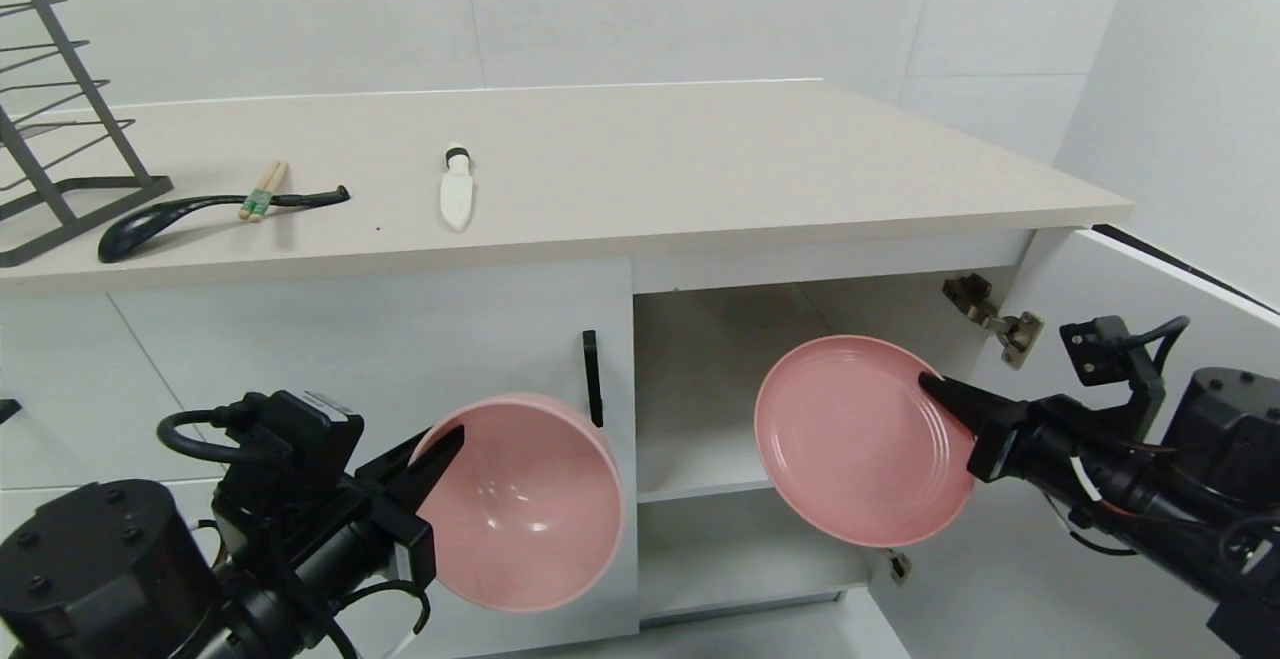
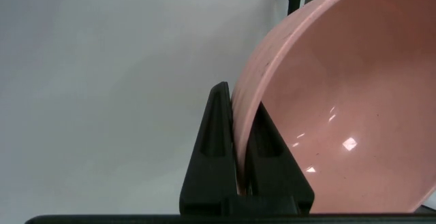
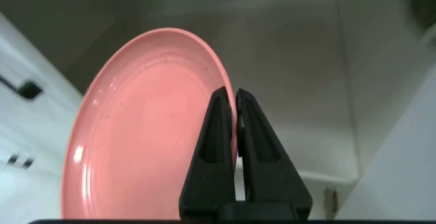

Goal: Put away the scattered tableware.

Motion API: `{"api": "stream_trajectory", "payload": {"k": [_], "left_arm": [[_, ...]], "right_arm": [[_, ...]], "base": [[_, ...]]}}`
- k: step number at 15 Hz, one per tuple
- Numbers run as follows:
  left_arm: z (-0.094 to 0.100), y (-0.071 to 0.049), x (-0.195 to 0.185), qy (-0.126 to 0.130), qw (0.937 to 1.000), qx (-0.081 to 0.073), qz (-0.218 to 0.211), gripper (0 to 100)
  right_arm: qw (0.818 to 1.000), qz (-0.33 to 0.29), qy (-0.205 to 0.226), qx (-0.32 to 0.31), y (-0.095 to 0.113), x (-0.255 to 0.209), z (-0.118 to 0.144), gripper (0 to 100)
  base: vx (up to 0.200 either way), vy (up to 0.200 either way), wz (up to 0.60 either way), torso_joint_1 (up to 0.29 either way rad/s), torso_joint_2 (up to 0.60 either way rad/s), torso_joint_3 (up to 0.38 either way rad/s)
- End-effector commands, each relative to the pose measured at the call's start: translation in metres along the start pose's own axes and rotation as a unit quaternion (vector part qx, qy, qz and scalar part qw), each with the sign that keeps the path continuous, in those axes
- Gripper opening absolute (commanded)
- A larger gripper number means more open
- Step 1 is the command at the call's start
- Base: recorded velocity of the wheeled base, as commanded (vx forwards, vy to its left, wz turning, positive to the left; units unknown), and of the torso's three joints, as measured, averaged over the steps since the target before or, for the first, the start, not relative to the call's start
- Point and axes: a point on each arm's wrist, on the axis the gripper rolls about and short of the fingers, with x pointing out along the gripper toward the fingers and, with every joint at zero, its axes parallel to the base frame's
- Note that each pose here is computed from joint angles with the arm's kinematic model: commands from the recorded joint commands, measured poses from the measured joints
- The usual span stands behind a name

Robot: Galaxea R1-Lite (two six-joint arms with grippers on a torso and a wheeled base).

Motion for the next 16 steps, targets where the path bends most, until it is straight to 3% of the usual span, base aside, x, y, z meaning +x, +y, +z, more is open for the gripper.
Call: {"api": "stream_trajectory", "payload": {"k": [1,5,10,13,16], "left_arm": [[0.0,0.0,0.0,0.0,1.0,-0.002,0.0,0],[-0.001,0.0,0.0,0.001,1.0,-0.002,-0.001,0],[0.003,0.0,-0.002,-0.008,1.0,-0.004,-0.001,0],[0.004,-0.009,-0.004,-0.012,0.9996,-0.002,-0.025,0],[0.005,-0.012,-0.005,-0.014,0.9993,-0.002,-0.034,0]], "right_arm": [[0.999,-0.002,0.046,0.01,-0.002,0.004,-0.02,0],[0.998,0.001,0.063,0.014,0.0,0.006,-0.027,0],[0.99,0.009,0.142,0.024,-0.002,0.037,-0.072,0],[0.988,0.006,0.154,0.027,-0.01,0.057,-0.089,0],[0.99,0.012,0.137,0.023,-0.014,0.081,-0.095,0]], "base": [[0.0,0.0,0.0,0.0,0.0,0.0],[0.0,0.0,0.0,0.0,0.0,0.0],[0.0,0.0,0.0,0.0,0.0,0.0],[0.0,0.0,0.0,0.0,0.0,0.0],[0.0,0.0,0.0,0.0,0.0,0.0]]}}
